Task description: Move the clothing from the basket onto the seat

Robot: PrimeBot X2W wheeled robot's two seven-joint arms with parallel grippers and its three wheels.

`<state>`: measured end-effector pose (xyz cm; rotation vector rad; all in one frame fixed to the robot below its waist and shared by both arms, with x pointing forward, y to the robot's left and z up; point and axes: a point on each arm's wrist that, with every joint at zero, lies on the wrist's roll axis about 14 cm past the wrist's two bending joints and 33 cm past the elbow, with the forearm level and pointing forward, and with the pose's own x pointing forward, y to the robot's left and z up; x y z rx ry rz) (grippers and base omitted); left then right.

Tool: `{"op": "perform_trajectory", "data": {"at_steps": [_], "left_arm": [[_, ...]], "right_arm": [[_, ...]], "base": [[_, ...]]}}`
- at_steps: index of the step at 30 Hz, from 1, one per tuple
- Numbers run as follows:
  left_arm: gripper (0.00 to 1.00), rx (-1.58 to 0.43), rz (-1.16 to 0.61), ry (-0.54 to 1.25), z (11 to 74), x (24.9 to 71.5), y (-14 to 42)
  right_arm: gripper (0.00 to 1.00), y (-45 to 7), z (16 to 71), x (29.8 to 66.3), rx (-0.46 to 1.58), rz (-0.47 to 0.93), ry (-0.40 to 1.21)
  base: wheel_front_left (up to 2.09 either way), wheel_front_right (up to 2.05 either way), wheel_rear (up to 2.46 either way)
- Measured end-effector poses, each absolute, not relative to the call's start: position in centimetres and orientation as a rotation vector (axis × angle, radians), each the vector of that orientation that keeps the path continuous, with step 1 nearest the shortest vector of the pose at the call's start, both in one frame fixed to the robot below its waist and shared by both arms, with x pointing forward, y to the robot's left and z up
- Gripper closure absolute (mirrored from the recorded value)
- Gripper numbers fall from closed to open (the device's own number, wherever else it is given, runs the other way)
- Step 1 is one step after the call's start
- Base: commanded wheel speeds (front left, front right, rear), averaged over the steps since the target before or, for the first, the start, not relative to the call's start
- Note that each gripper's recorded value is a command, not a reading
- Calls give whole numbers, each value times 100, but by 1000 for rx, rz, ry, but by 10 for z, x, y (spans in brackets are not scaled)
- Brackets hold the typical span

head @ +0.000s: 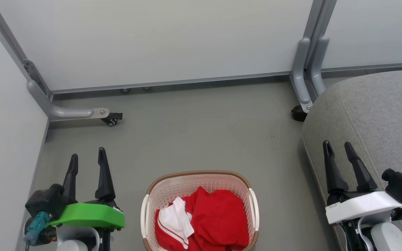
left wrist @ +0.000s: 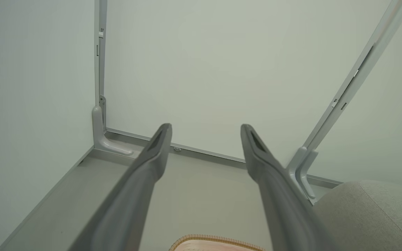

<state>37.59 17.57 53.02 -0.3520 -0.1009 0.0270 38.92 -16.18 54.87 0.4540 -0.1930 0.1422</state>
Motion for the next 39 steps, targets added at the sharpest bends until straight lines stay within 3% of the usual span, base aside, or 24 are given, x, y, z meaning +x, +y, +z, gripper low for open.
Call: {"op": "perform_trajectory", "data": {"at_steps": [39], "left_arm": [[0, -44, -37, -177, 540, 372, 158]], "right_arm": [[0, -159, 532, 393, 100, 125, -153]], "base": [[0, 0, 0]]}}
